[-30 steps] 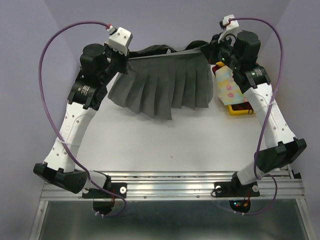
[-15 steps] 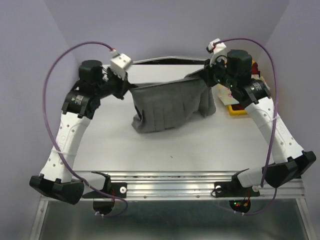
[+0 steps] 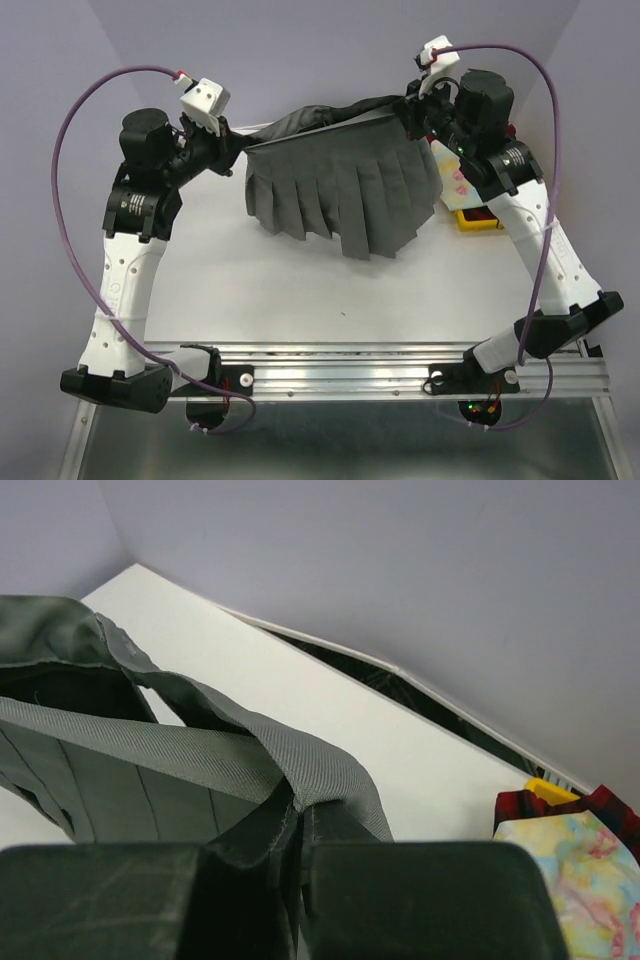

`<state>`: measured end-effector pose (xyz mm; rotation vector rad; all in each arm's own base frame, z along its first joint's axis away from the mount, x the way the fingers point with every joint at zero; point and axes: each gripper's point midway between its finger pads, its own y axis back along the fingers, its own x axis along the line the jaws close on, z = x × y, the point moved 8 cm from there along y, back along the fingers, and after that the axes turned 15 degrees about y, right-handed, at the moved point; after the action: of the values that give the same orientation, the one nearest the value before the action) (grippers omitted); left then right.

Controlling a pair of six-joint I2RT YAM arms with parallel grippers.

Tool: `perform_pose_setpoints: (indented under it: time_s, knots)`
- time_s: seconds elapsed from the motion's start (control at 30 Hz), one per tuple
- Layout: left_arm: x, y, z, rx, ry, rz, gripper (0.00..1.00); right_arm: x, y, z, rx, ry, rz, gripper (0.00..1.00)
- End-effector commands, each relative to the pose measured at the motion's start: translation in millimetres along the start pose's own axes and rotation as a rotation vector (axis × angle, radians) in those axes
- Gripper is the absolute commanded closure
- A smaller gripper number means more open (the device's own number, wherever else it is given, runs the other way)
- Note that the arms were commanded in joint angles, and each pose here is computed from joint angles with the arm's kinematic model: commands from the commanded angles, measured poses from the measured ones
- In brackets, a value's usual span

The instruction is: Fold and stack the skirts

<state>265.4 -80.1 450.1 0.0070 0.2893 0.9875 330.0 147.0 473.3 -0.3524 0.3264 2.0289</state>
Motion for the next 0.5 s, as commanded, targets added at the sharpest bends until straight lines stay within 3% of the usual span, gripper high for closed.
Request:
perform_pose_setpoints:
  time_s: [0.0,0.47]
  knots:
    - [23.6,30.1,4.1,-0.060,-0.064,0.214,1.00,-55.5,8.6,-14.4,0.124,0.057,-0.337,0.99]
    - [24.7,62.0,-24.4,0.040,-0.144,0.304,1.00,-50.2,23.0,-37.2,0.231,0.088,-0.347,0.99]
